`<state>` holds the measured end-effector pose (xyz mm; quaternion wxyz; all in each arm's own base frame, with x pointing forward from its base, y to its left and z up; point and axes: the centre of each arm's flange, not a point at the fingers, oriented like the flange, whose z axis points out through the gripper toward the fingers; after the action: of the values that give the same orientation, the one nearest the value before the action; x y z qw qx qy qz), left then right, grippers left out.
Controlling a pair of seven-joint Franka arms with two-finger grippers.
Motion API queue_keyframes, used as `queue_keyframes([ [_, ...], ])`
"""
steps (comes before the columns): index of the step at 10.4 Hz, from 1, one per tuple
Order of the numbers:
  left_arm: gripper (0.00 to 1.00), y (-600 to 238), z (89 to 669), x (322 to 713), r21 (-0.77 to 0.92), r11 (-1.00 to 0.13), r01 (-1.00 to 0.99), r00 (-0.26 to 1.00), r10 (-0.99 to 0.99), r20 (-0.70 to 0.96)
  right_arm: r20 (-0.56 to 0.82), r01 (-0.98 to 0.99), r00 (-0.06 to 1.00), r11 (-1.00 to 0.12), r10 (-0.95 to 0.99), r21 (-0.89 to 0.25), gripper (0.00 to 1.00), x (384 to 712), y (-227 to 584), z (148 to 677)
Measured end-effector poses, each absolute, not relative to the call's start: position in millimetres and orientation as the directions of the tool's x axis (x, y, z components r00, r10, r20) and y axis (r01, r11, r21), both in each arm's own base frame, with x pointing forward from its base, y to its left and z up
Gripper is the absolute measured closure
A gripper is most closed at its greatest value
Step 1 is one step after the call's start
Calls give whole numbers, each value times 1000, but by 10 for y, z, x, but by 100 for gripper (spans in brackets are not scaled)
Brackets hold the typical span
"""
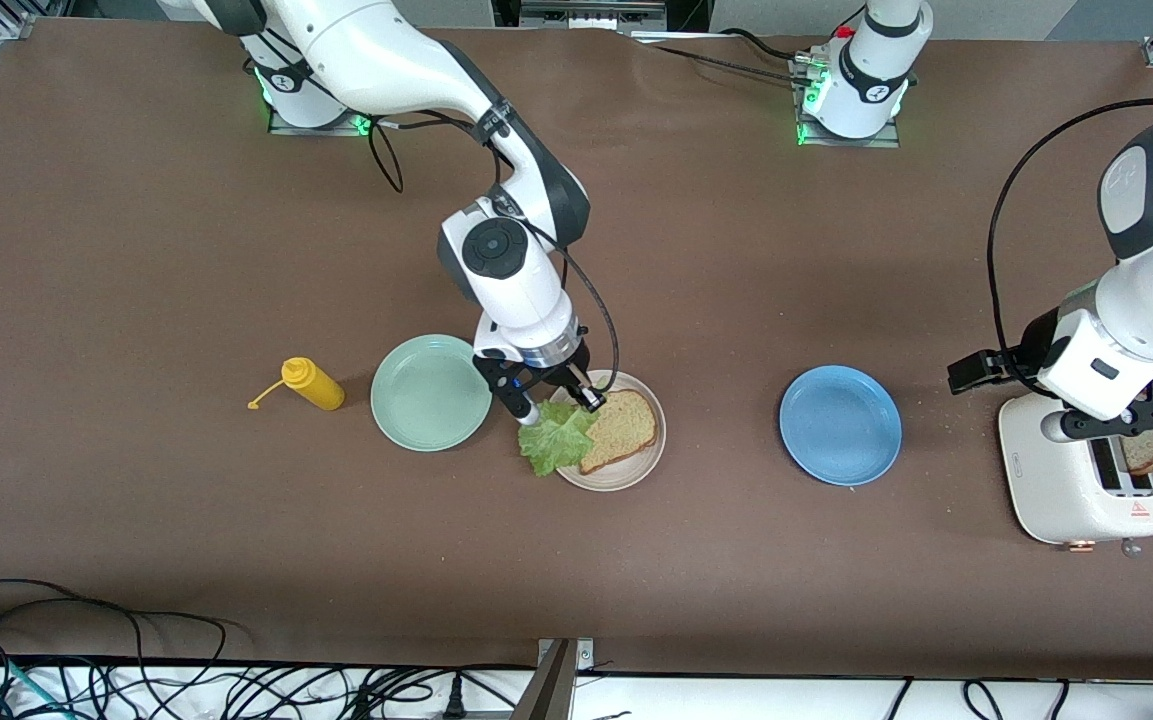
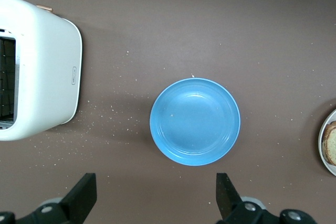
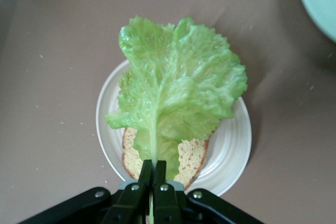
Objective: Make sandwich on beige plate with both arms
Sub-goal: 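Lay the lettuce on the toast and open the right gripper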
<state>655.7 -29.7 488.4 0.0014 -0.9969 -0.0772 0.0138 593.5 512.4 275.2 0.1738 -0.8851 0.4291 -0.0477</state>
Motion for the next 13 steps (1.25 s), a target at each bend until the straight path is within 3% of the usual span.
queue_keyframes([
  [2,0,-292,4882,6557,-5,-988,154,988,155,-28,-75,-752,616,-558,-784,-351,96,5756,5333,2513],
  [6,0,-284,4876,6558,-5,-988,156,987,156,-29,-34,-729,640,-592,-768,-343,50,5739,5388,2522],
  [9,0,-228,4868,6562,-6,-986,164,986,164,-30,87,-623,752,-747,-654,-233,6,5773,5275,2830],
  [10,0,-187,4858,6566,-12,-986,168,985,169,-30,111,-567,801,-806,-588,-172,0,5826,5133,3014],
  [13,0,-63,4773,6593,-88,-985,147,988,149,-24,115,-427,898,-904,-424,-6,0,6086,4416,3673],
])
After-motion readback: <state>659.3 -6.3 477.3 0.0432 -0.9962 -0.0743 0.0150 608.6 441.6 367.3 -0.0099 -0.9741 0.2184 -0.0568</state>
